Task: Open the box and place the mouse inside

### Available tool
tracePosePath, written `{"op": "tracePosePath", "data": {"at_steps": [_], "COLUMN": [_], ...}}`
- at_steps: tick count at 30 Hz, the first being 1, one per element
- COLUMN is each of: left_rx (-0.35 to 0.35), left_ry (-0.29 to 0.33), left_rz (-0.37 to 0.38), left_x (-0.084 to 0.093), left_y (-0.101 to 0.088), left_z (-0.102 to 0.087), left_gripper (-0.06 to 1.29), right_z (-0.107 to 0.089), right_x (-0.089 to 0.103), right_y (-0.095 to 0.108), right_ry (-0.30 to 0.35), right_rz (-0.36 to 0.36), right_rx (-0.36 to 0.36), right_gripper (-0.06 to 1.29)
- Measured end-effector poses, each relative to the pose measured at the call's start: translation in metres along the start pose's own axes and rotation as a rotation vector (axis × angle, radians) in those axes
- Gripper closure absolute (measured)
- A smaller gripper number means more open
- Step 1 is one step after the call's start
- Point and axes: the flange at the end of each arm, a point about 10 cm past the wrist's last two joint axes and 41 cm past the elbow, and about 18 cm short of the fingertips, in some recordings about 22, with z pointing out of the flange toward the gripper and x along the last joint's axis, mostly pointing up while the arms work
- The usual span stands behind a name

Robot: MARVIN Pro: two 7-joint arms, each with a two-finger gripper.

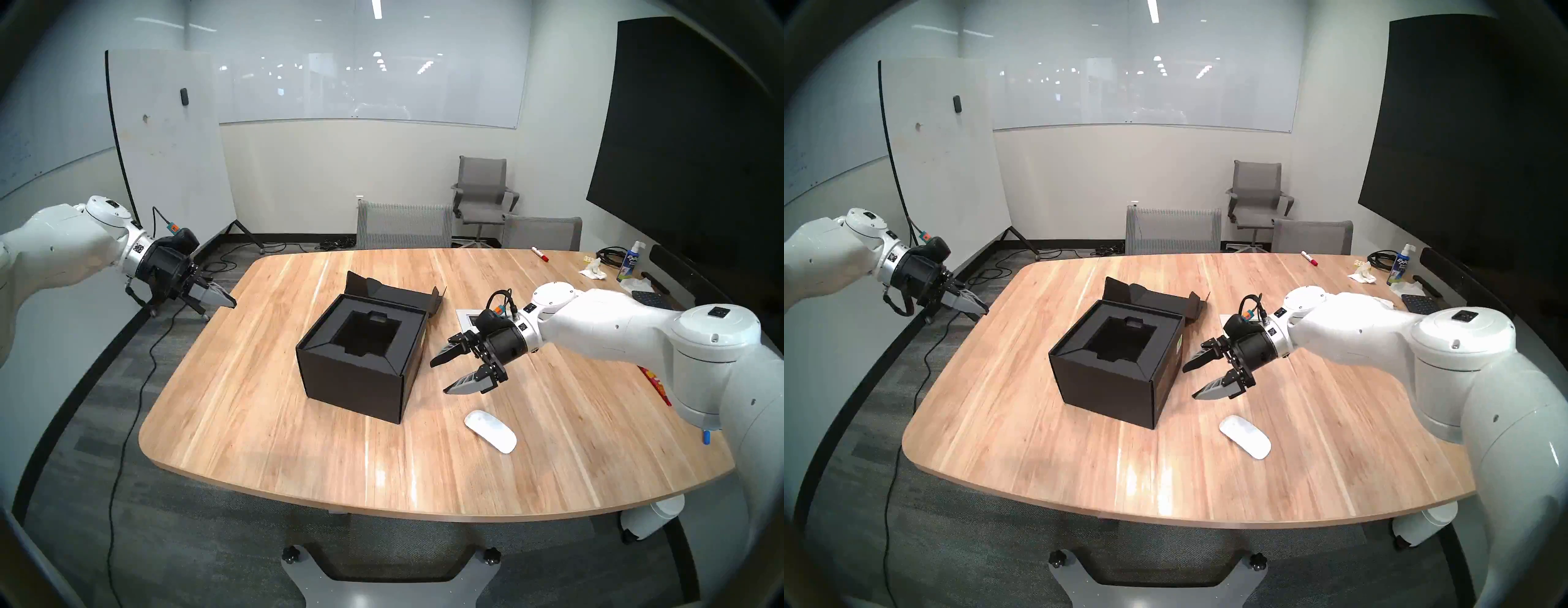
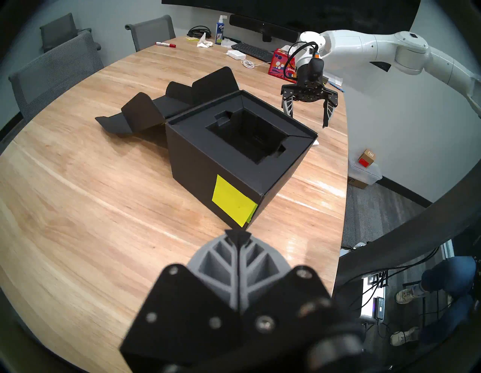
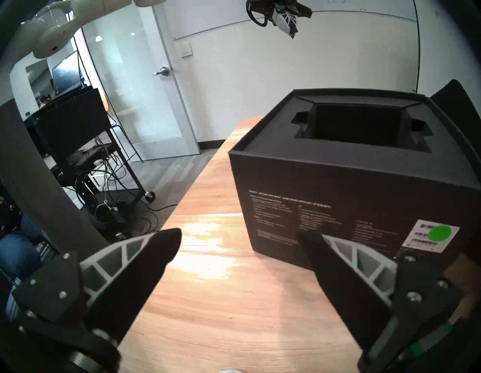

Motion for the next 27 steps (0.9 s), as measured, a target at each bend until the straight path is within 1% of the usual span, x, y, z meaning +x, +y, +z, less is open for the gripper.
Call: {"op": "tracePosePath", "data": {"at_steps": [5, 12, 27], "left_rx": [0.0, -0.001, -0.001], "left_ry": [0.0, -0.001, 0.0], "left_rz": [-0.001, -0.002, -0.004], "left_x": [0.0, 0.0, 0.0], "left_y": [0.0, 0.0, 0.0], "left_z": [0.0, 0.0, 0.0], "left_gripper": [1.25, 1.25, 1.25], "right_z": [0.001, -0.003, -0.01], "right_x": [0.0, -0.001, 0.0], "right_y": [-0.011, -0.022, -0.03], "right_ry": [0.02, 0.038, 0.047], "right_rz": [0.016, 0.027, 0.036], "right_rx": [0.029, 0.043, -0.003], "right_gripper": [0.02, 0.02, 0.02]}}
